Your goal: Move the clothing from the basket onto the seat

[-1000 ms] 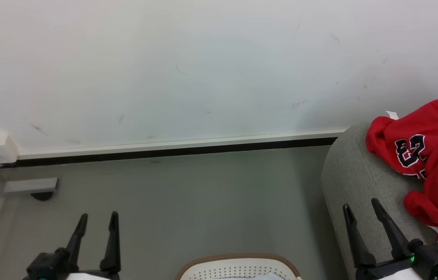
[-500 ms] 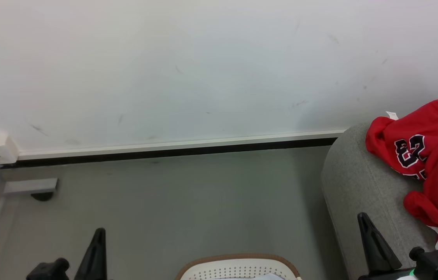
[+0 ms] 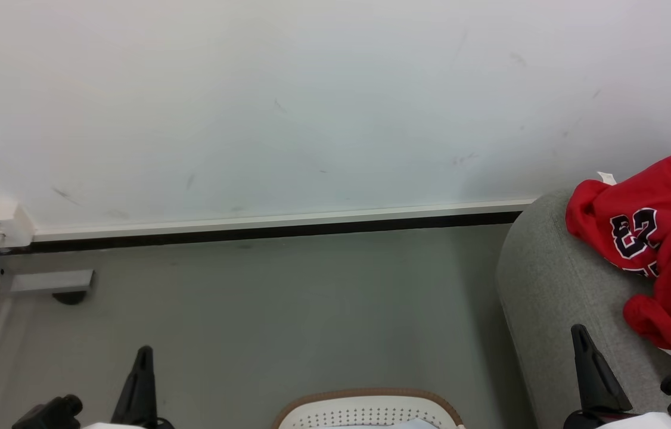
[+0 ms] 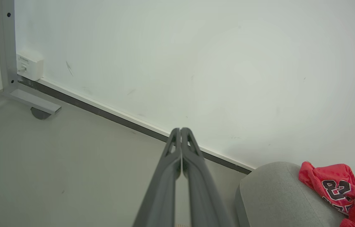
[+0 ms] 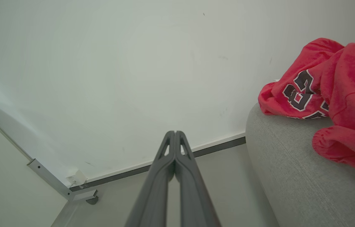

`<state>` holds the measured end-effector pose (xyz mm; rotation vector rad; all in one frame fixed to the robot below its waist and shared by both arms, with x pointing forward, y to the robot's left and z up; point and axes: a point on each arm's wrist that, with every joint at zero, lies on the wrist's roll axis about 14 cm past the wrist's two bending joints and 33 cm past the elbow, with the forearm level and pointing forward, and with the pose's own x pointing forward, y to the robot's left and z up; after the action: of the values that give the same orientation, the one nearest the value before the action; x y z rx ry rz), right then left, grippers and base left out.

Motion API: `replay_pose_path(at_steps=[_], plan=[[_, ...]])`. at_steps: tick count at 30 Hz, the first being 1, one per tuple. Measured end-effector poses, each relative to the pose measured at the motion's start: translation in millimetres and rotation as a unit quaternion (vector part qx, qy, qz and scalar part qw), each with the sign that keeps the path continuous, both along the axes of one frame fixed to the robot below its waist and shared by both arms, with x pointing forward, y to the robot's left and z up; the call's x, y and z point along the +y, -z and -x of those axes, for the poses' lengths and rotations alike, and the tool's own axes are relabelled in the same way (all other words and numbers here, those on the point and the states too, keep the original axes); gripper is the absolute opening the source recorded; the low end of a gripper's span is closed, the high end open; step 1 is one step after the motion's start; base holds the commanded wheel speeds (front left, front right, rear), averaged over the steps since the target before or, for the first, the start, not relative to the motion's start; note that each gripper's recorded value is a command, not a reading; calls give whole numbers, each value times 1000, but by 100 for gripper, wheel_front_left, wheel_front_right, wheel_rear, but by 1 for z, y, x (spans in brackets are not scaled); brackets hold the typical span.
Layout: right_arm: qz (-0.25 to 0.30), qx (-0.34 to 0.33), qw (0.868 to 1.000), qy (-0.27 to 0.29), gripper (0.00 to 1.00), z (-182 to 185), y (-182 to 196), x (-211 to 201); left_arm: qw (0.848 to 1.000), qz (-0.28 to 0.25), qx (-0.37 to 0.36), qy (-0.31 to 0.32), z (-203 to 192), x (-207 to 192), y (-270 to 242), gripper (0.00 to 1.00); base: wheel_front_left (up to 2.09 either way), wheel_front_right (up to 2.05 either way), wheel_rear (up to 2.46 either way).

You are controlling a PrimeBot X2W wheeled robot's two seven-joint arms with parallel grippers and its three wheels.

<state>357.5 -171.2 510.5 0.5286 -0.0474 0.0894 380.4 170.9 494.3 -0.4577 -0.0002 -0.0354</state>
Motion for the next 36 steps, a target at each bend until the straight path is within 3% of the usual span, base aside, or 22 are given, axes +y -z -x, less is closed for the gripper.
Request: replay_pose_path(at_steps=[17, 36], plan=[[-121, 20, 992, 15, 0, -7, 2, -11, 991, 128, 13, -23, -3, 10, -4, 0, 0, 0, 0], [-232, 30, 972, 22, 0, -14, 2, -19, 969, 244, 20, -33, -6, 17, -9, 0, 0, 0, 0]])
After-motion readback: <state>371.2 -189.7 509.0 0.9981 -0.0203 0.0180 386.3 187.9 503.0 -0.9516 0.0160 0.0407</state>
